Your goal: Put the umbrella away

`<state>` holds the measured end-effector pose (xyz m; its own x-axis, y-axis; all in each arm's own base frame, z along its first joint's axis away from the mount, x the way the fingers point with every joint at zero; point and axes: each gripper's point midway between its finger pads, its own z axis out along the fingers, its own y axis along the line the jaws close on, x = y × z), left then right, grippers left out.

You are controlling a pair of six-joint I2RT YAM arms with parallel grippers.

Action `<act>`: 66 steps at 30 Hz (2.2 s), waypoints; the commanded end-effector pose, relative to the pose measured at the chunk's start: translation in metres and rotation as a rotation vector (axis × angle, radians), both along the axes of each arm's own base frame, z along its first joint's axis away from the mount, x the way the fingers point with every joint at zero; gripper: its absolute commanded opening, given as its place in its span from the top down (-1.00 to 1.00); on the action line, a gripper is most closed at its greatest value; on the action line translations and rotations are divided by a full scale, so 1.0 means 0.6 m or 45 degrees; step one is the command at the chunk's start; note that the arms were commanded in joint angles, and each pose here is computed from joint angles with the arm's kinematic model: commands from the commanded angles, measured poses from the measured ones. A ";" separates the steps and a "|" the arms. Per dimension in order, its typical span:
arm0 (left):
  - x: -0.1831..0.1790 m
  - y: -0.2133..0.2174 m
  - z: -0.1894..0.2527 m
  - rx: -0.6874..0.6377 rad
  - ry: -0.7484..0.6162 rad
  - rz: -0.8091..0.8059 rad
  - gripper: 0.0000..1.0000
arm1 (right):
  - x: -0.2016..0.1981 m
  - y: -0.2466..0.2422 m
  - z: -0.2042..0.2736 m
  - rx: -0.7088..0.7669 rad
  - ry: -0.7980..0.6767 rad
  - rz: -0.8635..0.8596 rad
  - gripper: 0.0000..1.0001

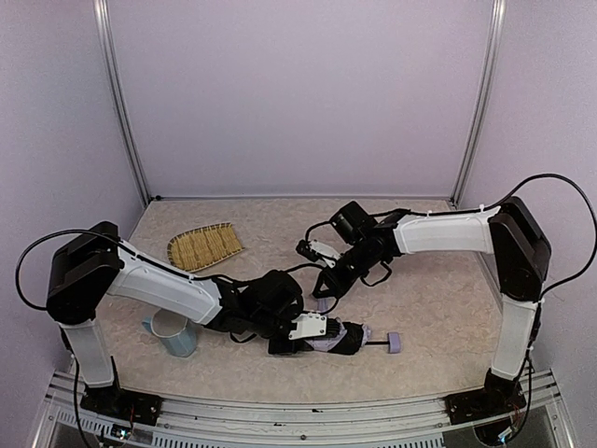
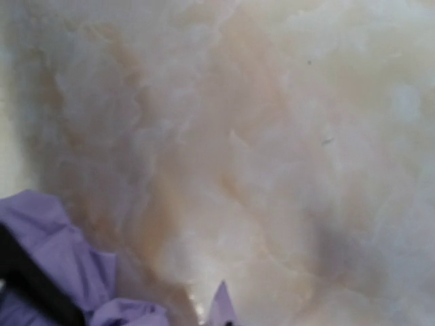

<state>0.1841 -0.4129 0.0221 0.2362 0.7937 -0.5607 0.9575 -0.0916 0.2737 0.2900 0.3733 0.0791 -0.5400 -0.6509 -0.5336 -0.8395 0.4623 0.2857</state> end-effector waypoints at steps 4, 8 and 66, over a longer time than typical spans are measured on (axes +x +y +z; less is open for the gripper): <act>-0.047 0.077 -0.111 0.269 0.373 0.098 0.89 | -0.019 0.008 0.142 0.399 -0.027 -0.028 1.00; -0.010 0.079 -0.118 0.216 0.462 0.239 0.90 | -0.073 0.005 0.159 0.613 0.124 -0.033 1.00; 0.036 0.079 -0.135 0.276 0.162 0.321 1.00 | -0.253 -0.098 0.103 0.511 0.061 0.034 0.47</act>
<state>0.2274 -0.4331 0.0207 0.0201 0.7618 -0.6475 0.9743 0.1304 0.1836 0.1219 0.3243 0.0980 -0.5876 -0.4798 -0.6515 -0.8089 0.3684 0.4582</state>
